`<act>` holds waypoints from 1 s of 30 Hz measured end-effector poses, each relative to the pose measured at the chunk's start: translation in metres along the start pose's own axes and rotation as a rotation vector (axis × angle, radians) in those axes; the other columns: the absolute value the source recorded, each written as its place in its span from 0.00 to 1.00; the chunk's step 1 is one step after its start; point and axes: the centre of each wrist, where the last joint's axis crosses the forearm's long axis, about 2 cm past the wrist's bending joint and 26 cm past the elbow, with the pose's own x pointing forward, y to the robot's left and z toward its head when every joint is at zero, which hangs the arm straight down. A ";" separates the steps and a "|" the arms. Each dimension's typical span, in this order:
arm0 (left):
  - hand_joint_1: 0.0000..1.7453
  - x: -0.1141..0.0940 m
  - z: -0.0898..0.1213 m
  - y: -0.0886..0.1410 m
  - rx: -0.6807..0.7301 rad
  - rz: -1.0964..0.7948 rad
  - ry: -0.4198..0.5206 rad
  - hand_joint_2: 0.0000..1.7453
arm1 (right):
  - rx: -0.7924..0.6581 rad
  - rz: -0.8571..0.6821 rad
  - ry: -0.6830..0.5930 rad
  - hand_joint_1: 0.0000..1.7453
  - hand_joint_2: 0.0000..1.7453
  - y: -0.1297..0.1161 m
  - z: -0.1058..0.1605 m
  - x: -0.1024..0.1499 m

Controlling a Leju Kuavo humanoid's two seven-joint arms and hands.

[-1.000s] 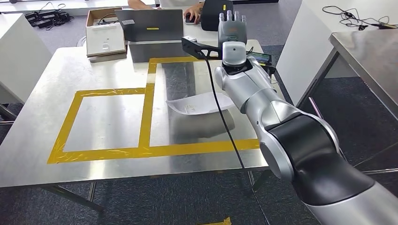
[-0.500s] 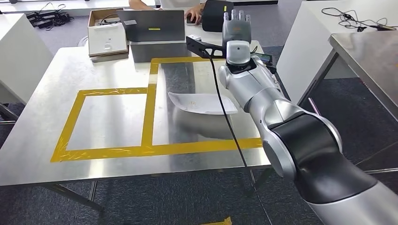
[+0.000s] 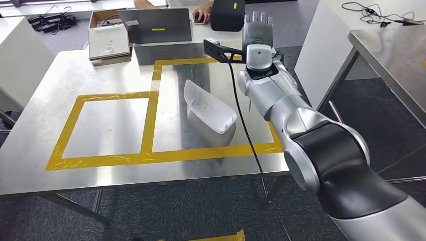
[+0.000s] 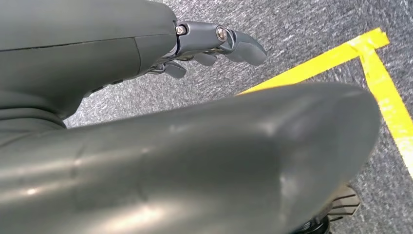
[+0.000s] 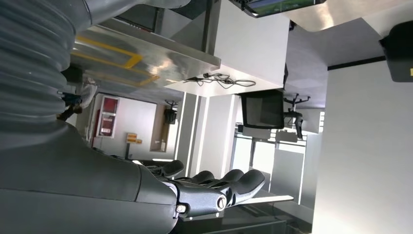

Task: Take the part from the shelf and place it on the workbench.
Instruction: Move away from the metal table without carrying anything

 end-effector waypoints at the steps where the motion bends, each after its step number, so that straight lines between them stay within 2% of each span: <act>1: 0.00 0.000 0.000 0.000 0.000 0.000 0.000 0.00 | -0.001 0.000 0.000 0.00 1.00 0.000 0.000 0.000; 22: 0.00 0.001 0.000 0.000 -0.001 0.001 -0.004 0.00 | 0.009 0.002 0.001 0.00 1.00 0.004 0.001 -0.001; 30: 0.00 0.000 0.000 -0.002 -0.002 0.007 -0.003 0.00 | -0.010 -0.002 -0.002 0.00 1.00 -0.003 0.000 0.001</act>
